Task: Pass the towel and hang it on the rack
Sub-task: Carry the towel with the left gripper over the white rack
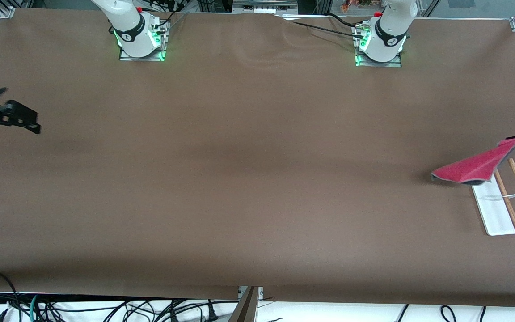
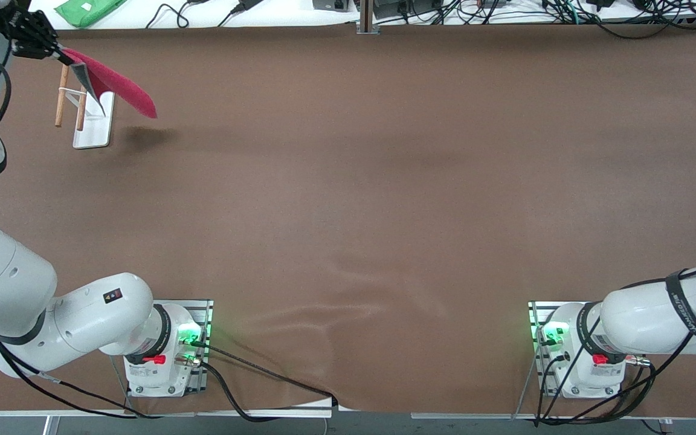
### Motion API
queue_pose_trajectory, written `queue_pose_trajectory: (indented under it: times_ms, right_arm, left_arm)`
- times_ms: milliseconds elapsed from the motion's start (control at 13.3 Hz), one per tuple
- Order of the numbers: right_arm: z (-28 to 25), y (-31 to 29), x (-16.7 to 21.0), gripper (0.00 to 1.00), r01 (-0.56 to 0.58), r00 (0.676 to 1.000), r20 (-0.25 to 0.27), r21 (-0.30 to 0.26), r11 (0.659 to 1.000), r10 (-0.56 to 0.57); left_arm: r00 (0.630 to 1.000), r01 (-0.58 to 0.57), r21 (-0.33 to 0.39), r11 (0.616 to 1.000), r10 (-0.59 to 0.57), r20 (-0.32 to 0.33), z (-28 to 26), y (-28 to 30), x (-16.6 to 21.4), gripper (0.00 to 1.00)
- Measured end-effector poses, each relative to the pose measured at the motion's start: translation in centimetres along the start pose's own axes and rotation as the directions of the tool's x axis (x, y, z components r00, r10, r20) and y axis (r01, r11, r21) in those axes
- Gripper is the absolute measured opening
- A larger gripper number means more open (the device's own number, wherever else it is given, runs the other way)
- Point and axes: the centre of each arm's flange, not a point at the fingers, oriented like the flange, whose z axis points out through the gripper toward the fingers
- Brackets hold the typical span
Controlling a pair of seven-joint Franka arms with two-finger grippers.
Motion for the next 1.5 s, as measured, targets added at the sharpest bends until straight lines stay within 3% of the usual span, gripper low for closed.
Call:
queue_pose_trajectory:
  times_ms: [375, 675, 900, 1500]
  right_arm:
    - [2.0, 0.6, -1.7, 1.0, -0.008, 0.997, 0.072, -0.021, 1.0, 0.01]
    - [0.4, -0.4, -2.8, 1.0, 0.007, 0.998, 0.07, -0.031, 0.999, -0.005]
    - [-0.6, -0.7, -4.2, 1.0, 0.005, 0.995, 0.101, -0.023, 1.0, -0.003]
    - [0.4, -1.2, -4.0, 1.0, -0.012, 0.993, 0.118, -0.014, 1.0, 0.014]
  left_arm:
    - [0.989, -0.134, 0.058, 0.989, 0.129, 0.077, -2.8, -2.4, -3.0, 0.02]
    - [0.974, -0.192, 0.103, 0.976, 0.177, 0.142, -4.7, -2.4, -4.7, 0.02]
    - [0.955, -0.253, 0.139, 0.957, 0.224, 0.195, -5.9, -2.6, -5.8, 0.02]
    - [0.906, -0.38, 0.13, 0.916, 0.341, 0.251, -4.1, -4.2, -9.3, 0.02]
